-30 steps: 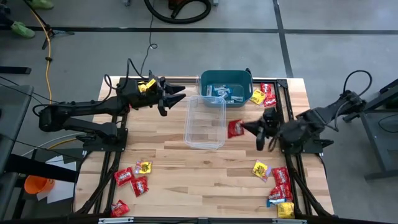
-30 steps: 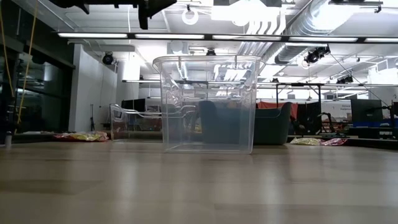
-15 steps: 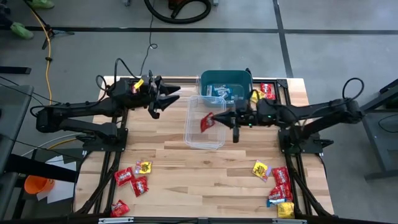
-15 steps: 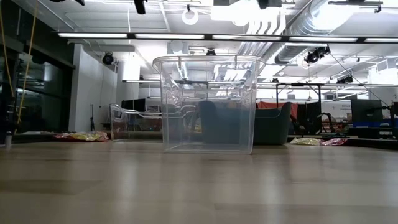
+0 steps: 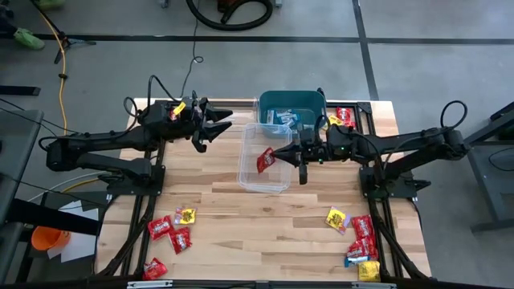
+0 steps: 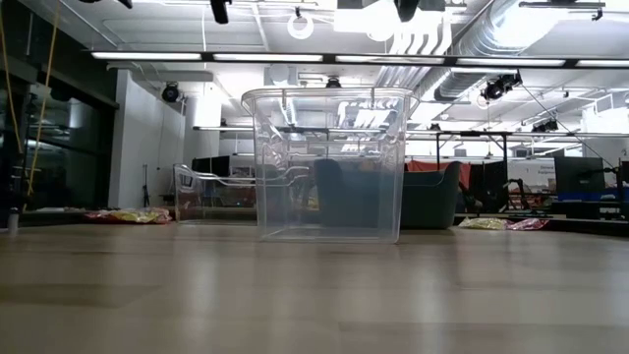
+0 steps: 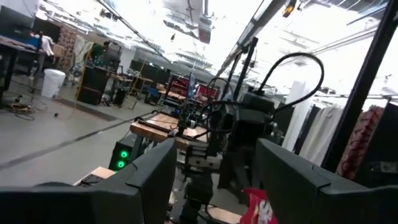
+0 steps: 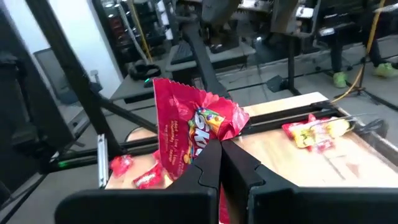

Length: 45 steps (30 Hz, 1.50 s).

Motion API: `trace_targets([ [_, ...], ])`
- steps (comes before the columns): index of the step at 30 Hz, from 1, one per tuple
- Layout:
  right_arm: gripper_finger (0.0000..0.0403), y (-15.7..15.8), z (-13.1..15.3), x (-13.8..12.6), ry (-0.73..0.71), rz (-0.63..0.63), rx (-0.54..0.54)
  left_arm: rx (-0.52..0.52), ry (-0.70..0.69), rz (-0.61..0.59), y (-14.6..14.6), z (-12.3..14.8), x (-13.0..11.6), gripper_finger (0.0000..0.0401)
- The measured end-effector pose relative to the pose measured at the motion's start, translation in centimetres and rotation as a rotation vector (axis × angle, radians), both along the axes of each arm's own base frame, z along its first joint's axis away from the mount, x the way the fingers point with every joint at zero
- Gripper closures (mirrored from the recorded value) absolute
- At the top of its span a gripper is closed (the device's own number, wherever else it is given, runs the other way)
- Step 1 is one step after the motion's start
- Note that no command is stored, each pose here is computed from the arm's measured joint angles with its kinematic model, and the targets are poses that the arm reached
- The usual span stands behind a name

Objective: Sort candy
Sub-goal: Put the red candy into the transparent bin

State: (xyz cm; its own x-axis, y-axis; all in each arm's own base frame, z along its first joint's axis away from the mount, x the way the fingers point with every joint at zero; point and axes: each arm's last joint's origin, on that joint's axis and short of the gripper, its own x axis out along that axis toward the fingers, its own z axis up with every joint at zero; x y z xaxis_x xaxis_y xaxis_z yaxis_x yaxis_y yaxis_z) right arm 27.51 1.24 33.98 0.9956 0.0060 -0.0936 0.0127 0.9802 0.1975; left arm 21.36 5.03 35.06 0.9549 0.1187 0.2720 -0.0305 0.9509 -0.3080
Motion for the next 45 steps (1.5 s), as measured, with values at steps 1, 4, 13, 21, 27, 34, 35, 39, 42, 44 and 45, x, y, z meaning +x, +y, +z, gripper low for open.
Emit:
trace_targets([
  [1, 0.0403, 0.0, 0.1, 0.0, -0.009, -0.017, -0.001, 0.005, 0.014, -0.002, -0.1, -0.1, 0.1, 0.0192],
  [4, 0.0403, -0.4, 0.4, 0.0, -0.039, -0.093, -0.008, 0.042, 0.126, -0.020, -0.7, -0.6, 0.5, 0.0192],
  [13, 0.0403, -2.1, 0.8, 0.0, -0.078, -0.269, -0.058, 0.223, 0.301, 0.036, -2.4, 0.7, 2.6, 0.0192],
  [21, 0.0403, -2.4, 1.1, 0.0, -0.097, -0.303, -0.083, 0.258, 0.369, 0.136, -2.2, 0.6, 6.1, 0.0190],
  [27, 0.0403, -2.5, 1.0, -0.1, -0.094, -0.309, -0.095, 0.259, 0.389, 0.119, -2.1, 0.4, 7.5, 0.0189],
  [34, 0.0403, -2.6, 1.0, -0.1, -0.086, -0.343, -0.128, 0.212, 0.387, 0.074, -2.3, 0.7, 7.2, 0.0189],
  [35, 0.0403, -2.6, 1.0, -0.1, -0.085, -0.344, -0.132, 0.211, 0.382, 0.074, -2.3, 0.9, 7.0, 0.0189],
  [39, 0.0403, -2.6, 1.0, -0.1, -0.081, -0.342, -0.135, 0.210, 0.378, 0.071, -2.4, 1.0, 6.9, 0.0189],
  [42, 0.0403, -2.5, 1.0, -0.1, -0.080, -0.342, -0.135, 0.206, 0.381, 0.060, -2.7, 0.9, 7.0, 0.0189],
  [44, 0.0403, -2.5, 1.0, -0.1, -0.078, -0.340, -0.136, 0.213, 0.385, 0.066, -2.8, 0.7, 7.3, 0.0189],
  [45, 0.0403, -2.5, 1.0, -0.1, -0.077, -0.338, -0.136, 0.217, 0.394, 0.074, -2.9, 0.5, 7.4, 0.0189],
])
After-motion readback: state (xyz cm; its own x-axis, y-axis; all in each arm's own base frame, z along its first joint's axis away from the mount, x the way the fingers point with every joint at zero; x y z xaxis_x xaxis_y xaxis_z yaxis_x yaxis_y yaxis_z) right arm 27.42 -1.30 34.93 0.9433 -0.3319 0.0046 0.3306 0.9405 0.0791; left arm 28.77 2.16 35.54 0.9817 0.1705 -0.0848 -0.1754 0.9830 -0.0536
